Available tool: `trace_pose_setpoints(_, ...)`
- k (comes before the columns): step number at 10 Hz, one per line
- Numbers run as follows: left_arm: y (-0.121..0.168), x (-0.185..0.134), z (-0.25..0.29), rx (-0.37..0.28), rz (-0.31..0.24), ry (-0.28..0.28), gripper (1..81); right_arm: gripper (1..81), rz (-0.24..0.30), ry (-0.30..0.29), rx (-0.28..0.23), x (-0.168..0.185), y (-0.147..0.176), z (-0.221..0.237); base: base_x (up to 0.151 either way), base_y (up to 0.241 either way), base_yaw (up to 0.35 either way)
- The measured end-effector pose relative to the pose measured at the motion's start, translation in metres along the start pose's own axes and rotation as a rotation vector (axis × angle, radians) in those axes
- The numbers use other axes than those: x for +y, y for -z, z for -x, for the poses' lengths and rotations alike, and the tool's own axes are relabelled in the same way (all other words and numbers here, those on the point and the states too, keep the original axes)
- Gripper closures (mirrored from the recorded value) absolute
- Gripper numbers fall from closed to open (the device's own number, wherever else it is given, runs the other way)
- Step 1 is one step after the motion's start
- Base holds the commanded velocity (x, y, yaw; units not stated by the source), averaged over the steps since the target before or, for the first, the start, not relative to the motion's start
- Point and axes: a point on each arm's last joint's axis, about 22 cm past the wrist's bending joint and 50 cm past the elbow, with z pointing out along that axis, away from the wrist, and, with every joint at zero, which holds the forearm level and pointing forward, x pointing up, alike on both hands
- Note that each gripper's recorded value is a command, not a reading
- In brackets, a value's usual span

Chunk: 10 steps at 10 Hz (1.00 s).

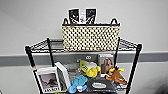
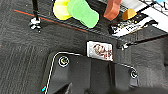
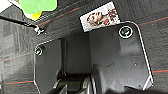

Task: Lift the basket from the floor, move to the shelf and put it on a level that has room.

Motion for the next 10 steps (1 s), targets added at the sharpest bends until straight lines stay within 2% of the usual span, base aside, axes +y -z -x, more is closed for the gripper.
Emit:
trace_pose_setpoints(3, -0.025, 0.001, 0.035, -0.025, -0.046, -0.021, 1.0, 1.0, 0.043, 0.016, 0.029, -0.006, -0.011, 0.011, 0.0, 0.0, 0.0)
trace_pose_setpoints(6, -0.041, -0.008, 0.045, -0.018, -0.118, -0.046, 1.0, 1.0, 0.06, 0.019, 0.001, -0.012, -0.021, 0.056, 0.0, 0.0, 0.0)
trace_pose_setpoints(8, -0.053, 0.003, 0.069, -0.038, -0.133, -0.051, 1.0, 1.0, 0.122, 0.016, 0.058, 0.003, -0.019, 0.055, 0.0, 0.0, 0.0)
trace_pose_setpoints(10, -0.058, 0.012, 0.108, -0.081, -0.127, -0.058, 1.0, 1.0, 0.121, 0.012, 0.058, -0.005, -0.023, 0.067, 0.0, 0.0, 0.0)
